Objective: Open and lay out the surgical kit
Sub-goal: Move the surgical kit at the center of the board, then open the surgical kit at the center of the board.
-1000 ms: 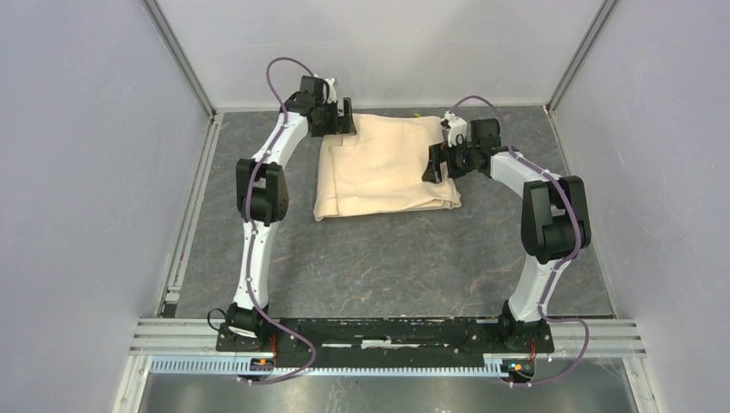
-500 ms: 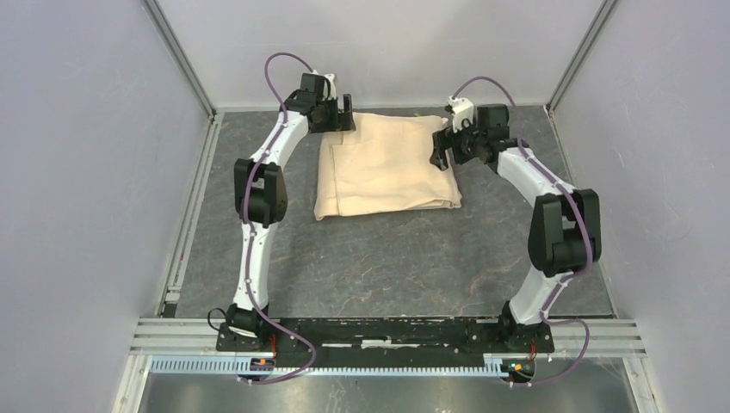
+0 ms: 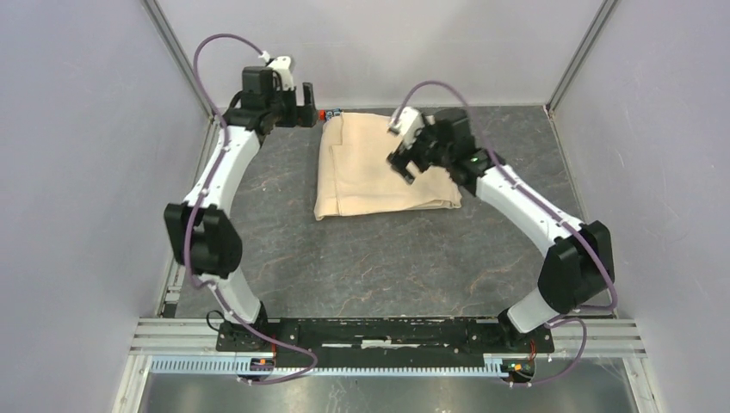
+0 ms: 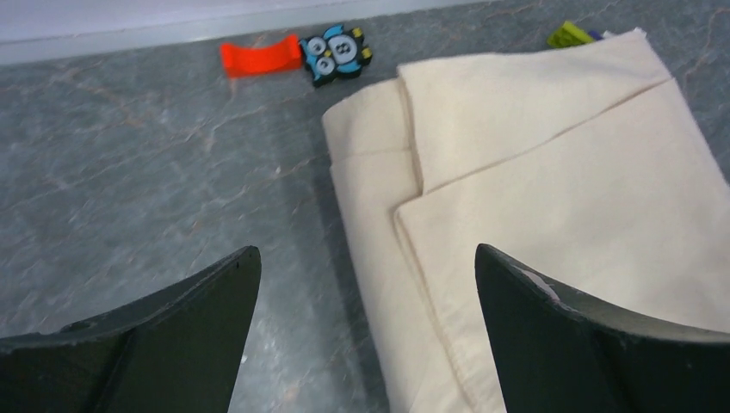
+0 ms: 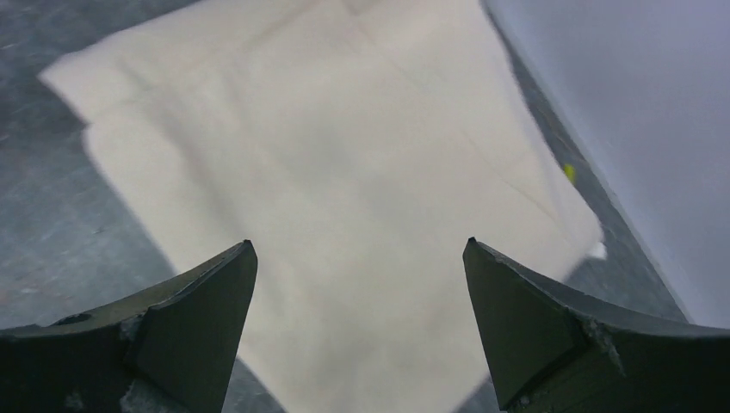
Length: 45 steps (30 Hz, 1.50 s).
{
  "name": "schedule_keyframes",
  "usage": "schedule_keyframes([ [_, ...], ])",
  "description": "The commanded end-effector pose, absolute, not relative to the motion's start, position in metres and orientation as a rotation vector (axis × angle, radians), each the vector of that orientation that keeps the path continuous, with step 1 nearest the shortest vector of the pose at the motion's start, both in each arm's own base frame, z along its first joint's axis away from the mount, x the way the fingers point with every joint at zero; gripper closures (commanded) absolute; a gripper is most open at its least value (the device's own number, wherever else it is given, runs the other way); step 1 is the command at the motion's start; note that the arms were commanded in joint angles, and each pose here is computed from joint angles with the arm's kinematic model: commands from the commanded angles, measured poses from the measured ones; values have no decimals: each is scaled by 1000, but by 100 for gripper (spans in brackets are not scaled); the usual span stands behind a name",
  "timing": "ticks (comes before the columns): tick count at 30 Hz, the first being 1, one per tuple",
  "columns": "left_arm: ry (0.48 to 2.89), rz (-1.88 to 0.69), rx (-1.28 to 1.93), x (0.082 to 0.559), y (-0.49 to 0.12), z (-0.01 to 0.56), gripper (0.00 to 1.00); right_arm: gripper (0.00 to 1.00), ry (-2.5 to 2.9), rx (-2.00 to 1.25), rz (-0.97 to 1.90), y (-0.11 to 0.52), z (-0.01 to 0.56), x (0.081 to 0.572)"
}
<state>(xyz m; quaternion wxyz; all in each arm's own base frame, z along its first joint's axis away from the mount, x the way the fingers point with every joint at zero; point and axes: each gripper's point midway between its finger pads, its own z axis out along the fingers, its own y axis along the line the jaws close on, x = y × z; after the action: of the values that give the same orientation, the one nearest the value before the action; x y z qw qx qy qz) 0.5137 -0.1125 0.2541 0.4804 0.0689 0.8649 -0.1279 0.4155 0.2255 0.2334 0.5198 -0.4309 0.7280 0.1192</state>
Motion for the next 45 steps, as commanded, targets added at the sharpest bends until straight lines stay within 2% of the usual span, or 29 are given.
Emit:
schedule_keyframes([
  [1,2134,-237,183,472,-67,247,0,2,1669,-1264,284,276,218,378],
  [9,2203,-252,82,397,-8,213,0,3,1640,-1572,271,353,159,336],
  [14,2217,-235,95,372,-5,198,0,4,1646,-1644,231,372,135,336],
  [19,2218,-238,110,362,-7,194,0,9,1655,-1646,166,378,125,347],
  [26,2233,-250,120,362,-9,187,0,25,1672,-1646,119,380,113,355],
  [34,2228,-255,134,363,-10,188,0,47,1677,-1640,111,381,111,357],
  [40,2228,-250,147,363,-9,187,0,75,1678,-1627,131,383,121,358],
  [43,2225,-236,165,363,-8,188,0,83,1668,-1601,141,381,136,357],
  [45,2221,-227,175,364,-7,189,0,92,1670,-1572,148,378,146,357],
])
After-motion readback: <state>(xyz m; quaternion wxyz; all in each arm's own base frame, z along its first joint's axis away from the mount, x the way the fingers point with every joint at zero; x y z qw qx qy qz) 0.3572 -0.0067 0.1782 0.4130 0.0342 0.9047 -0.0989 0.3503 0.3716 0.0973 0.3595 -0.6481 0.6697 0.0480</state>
